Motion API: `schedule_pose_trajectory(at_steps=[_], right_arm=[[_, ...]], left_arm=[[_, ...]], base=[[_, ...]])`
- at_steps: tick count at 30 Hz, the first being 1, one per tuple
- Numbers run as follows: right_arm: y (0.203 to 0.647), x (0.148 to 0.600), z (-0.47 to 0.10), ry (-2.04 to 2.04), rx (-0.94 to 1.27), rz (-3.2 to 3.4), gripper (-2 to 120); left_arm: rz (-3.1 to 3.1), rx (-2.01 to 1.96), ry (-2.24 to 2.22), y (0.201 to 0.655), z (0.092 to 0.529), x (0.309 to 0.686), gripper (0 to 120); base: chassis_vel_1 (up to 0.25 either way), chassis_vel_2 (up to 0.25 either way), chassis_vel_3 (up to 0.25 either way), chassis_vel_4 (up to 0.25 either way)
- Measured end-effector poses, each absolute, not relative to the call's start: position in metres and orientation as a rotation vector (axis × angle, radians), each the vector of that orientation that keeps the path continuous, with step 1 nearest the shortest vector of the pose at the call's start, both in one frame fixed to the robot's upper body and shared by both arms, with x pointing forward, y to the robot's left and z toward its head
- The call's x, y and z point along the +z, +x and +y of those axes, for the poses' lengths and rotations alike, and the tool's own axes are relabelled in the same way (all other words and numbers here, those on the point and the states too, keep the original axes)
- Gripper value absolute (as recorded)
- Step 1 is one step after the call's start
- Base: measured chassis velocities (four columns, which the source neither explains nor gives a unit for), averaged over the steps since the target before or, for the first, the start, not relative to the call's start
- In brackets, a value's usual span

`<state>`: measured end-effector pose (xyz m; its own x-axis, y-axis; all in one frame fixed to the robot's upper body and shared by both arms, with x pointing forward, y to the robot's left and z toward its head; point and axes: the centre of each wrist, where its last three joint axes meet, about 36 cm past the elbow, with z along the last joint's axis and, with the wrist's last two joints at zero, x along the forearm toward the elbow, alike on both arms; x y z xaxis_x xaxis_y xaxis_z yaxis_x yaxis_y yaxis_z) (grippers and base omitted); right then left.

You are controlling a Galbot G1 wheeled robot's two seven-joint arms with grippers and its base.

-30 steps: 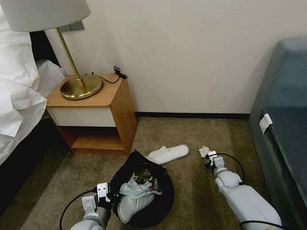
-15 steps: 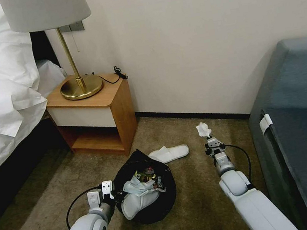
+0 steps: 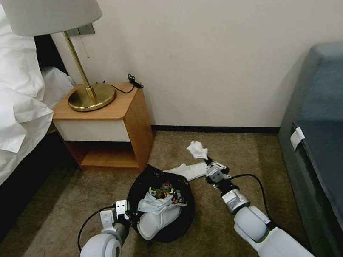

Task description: Pick up the trash bin, then pick up the garbage on the floor and place it into the trash bin.

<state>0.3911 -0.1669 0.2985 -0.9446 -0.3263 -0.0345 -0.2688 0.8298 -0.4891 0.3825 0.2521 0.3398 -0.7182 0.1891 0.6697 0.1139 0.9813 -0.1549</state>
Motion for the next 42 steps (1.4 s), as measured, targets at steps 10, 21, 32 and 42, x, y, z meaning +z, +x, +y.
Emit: schedule_pose_trajectory(at_steps=[10, 21, 32, 42], right_arm=[[0.376, 0.302, -0.145, -0.622, -0.752, 2.873, 0], [0.365, 0.296, -0.127, -0.676, -0.717, 2.893, 0], [0.361, 0.291, -0.114, -0.691, -0.693, 2.917, 0], [0.351, 0.285, -0.1, -0.721, -0.664, 2.937, 0]], left_arm=[[-2.377, 0.158, -0.233, 0.389, 0.242, 0.337, 0], [-2.372, 0.165, -0.226, 0.391, 0.24, 0.336, 0], [-2.368, 0.164, -0.226, 0.392, 0.237, 0.334, 0], [-2.369, 0.171, -0.223, 0.394, 0.234, 0.332, 0]], base=[[0.0, 0.0, 0.0, 0.0], [0.0, 0.0, 0.0, 0.0], [0.0, 0.0, 0.0, 0.0], [0.0, 0.0, 0.0, 0.0]])
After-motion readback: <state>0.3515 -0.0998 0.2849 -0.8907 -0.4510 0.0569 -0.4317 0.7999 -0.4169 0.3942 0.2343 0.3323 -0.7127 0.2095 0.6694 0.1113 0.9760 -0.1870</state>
